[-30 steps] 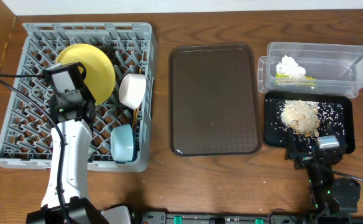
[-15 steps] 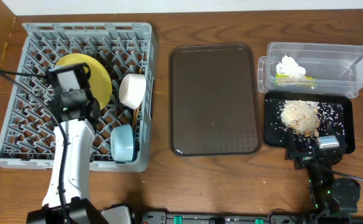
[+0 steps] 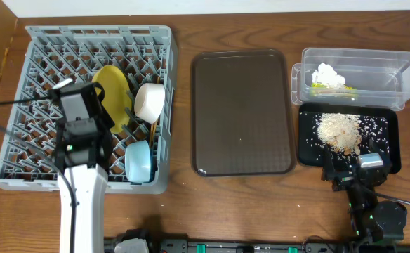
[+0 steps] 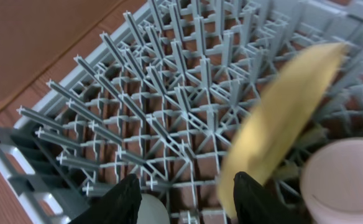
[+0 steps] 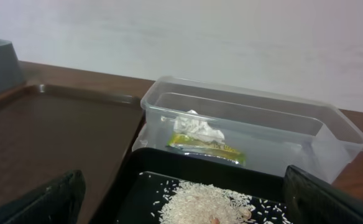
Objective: Sort waste into correct bins and load items into the dishwasher
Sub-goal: 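Open the left gripper and withdraw it from the yellow plate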
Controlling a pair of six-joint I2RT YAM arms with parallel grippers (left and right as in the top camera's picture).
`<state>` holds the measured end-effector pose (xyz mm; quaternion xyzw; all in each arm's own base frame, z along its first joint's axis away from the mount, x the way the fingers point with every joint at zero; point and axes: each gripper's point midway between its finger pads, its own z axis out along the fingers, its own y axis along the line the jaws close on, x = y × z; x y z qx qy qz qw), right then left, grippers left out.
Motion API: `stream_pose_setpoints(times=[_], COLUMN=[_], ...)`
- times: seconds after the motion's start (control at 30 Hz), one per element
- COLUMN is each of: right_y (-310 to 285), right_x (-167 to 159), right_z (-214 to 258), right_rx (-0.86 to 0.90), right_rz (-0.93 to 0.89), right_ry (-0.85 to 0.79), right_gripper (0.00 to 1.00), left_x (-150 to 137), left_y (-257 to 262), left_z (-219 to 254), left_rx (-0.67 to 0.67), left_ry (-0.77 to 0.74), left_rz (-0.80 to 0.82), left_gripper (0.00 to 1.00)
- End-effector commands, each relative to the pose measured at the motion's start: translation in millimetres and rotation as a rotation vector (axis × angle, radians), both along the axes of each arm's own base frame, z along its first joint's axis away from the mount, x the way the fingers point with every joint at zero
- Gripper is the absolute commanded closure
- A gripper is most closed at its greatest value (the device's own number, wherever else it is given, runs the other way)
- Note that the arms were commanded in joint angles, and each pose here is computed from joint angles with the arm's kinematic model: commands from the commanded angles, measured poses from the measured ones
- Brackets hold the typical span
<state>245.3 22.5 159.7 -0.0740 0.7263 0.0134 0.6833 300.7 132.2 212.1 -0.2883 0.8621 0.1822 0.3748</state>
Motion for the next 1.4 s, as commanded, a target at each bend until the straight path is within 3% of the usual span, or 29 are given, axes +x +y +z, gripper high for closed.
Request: stream_pose_setpoints(times=[0.0,0.17,0.4,0.53,0.93,1.0,1.2,1.37], right_y=[-0.1,0.0,-0.1,0.0,-0.1,-0.1,-0.1,-0.1], right_x=[-0.1,-0.1,-0.1,-0.1,-0.1,-0.1,-0.1,-0.1], right_z=[-0.7,-0.7,-0.7,-0.7,-0.7,-0.7,-0.7,-0.7], right_rx=[-0.01,-0.01,-0.01,-0.01,-0.01,-0.01,-0.01,-0.01], right_rz=[0.002,0.002,0.001,0.002,0.001,0.002,0.002,0.001], right_ry=[-0.002,-0.002,-0.002,-0.002,-0.002,-0.002,-0.002,-0.002], right_gripper=[0.01,0.01,0.01,0.01,0.01,0.01,0.01,0.01], left_x=[-3.9,-12.8,-31.2,-40.7,-39.5,-31.2,-9.4,-7.1], left_y=[-15.3,-53.0,-110.1,-150.7,-151.9,-159.4,-220.1,-212.5], left_z=[11.9,18.2,35.6,51.9,40.3,48.6,83.2,76.8], left_rx=[-0.074,-0.233,-0.432,-0.574,-0.575,-0.538,-0.28,-0.163], left_ry=[-0.071,-0.119,-0.185,-0.236,-0.188,-0.229,-0.399,-0.424], left_rz=[-0.04,-0.174,-0.401,-0.58,-0.571,-0.638,-1.053,-0.962], left_gripper=[0.5,0.45,0.2,0.16,0.11,0.11,0.1,0.1])
